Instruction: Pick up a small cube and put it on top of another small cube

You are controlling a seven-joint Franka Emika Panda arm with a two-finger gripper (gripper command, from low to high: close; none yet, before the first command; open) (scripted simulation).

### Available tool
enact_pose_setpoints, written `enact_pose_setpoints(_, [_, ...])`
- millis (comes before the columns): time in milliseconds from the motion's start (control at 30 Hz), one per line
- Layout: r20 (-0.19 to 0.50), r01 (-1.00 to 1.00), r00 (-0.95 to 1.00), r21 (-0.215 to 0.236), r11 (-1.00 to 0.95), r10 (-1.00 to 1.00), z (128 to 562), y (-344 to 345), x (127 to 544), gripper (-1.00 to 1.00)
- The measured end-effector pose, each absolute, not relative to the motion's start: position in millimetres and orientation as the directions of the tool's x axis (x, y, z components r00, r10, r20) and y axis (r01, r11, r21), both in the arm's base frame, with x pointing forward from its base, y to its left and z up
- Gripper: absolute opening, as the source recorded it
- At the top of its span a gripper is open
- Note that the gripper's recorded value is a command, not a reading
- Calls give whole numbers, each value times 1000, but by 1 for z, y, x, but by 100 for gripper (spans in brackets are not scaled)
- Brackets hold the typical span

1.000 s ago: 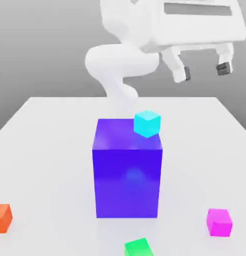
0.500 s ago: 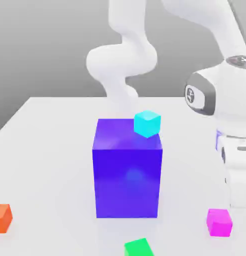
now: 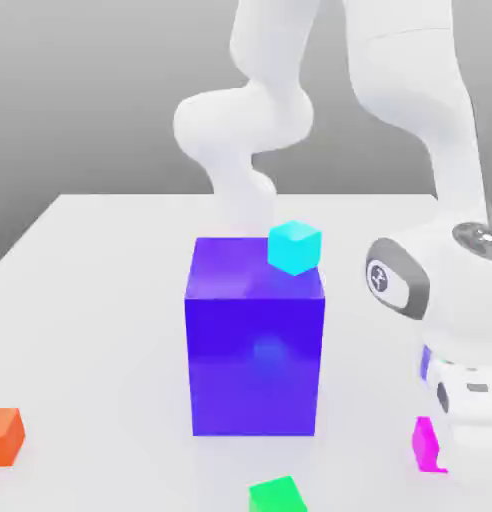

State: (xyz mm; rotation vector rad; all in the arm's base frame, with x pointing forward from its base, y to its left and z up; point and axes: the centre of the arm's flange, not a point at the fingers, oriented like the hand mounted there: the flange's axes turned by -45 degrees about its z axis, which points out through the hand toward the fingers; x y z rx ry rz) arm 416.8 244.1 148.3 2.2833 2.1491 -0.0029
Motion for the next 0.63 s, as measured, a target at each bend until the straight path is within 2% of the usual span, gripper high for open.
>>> enact_pose_setpoints(133, [-2,995,97,-1,-97,995,190,235,423,-100])
enact_pose_setpoints(267, [-2,917,399,0,-399,917,218,144,478,-100])
enact_pose_setpoints(367, [-1,804,594,-1,-594,804,234,70,505,-100])
enact_pose_setpoints(500, [0,745,667,-1,-667,745,196,38,514,-100])
enact_pose_setpoints(533, [0,742,670,-1,-670,742,185,36,514,100])
enact_pose_setpoints(633, [0,742,670,-1,-670,742,185,36,514,100])
